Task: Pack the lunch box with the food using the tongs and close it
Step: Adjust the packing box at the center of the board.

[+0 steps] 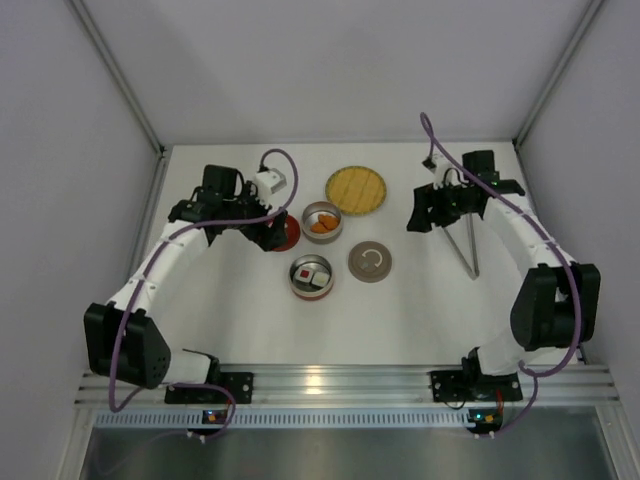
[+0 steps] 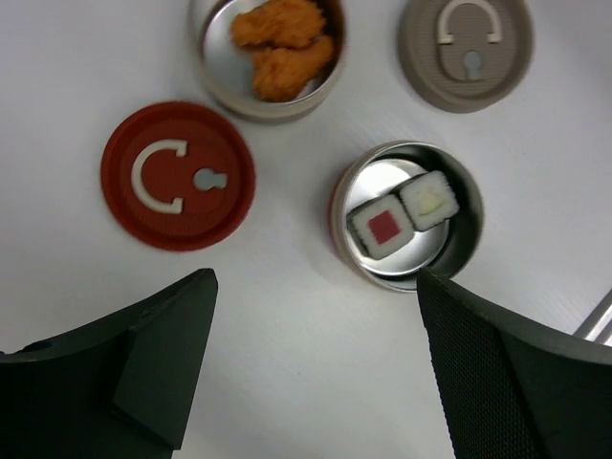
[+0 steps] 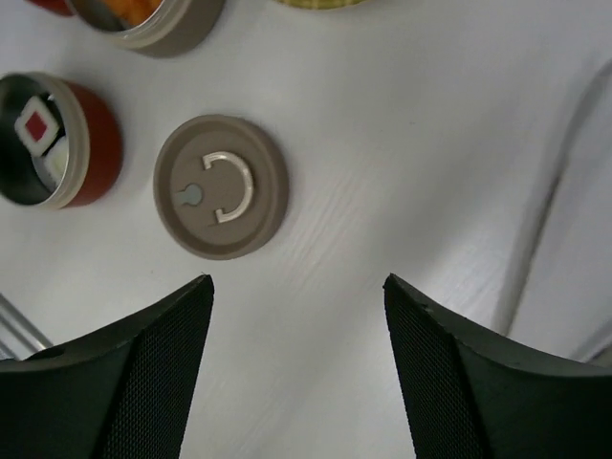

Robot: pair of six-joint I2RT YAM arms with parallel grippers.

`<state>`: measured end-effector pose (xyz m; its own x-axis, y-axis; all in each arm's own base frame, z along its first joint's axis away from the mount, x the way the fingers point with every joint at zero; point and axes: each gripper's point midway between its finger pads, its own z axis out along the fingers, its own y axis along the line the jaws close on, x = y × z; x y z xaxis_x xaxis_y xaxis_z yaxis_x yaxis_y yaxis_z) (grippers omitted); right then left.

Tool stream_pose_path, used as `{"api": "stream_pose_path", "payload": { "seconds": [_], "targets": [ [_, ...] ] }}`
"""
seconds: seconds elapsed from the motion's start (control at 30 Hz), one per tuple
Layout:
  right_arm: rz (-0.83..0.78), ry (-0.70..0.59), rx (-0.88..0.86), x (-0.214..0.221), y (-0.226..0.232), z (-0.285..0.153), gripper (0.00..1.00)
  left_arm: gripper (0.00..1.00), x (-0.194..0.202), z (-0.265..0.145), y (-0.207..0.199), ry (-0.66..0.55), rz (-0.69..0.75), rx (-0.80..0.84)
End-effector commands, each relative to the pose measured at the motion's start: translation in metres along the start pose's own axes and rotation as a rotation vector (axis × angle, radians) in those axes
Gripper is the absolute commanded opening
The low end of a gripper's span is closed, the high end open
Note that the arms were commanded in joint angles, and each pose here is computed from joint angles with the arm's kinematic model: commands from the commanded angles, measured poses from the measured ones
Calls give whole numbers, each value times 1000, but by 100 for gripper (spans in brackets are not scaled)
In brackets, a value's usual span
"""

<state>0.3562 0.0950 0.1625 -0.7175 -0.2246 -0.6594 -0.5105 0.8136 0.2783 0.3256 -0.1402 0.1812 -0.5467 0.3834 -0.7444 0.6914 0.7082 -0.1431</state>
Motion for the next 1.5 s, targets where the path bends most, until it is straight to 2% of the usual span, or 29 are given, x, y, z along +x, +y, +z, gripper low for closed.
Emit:
{"api": "stream_pose_path", "payload": {
  "seconds": [0.0, 0.17, 0.3, 0.5, 0.67, 0.73, 0.97, 1.33, 1.47],
  "targets": [
    [16, 81, -159, 22, 39, 30, 68, 89, -26, 3, -54, -51, 188, 152],
    [22, 122, -219, 28, 50, 59, 59, 81, -30, 38, -94, -21, 289, 250],
    [26, 116, -277, 26, 64, 64, 55, 72, -28, 71, -109, 71, 280, 244],
    [57, 112, -310, 40, 72, 66, 51, 60, -16, 114, -132, 198, 162, 267],
    [79, 73, -310, 37, 76, 64, 49, 48, -14, 151, -131, 272, 60, 232],
    [84, 65, -319, 35, 77, 66, 48, 47, -12, 162, -125, 294, 36, 192],
    [102, 49, -325, 38, 74, 78, 43, 44, 4, 183, -124, 360, -81, 138],
    [150, -5, -333, 41, 77, 92, 38, 38, 20, 201, -122, 410, -159, 66],
    [154, 8, -333, 44, 78, 98, 37, 27, 28, 208, -121, 439, -165, 62]
  ]
}}
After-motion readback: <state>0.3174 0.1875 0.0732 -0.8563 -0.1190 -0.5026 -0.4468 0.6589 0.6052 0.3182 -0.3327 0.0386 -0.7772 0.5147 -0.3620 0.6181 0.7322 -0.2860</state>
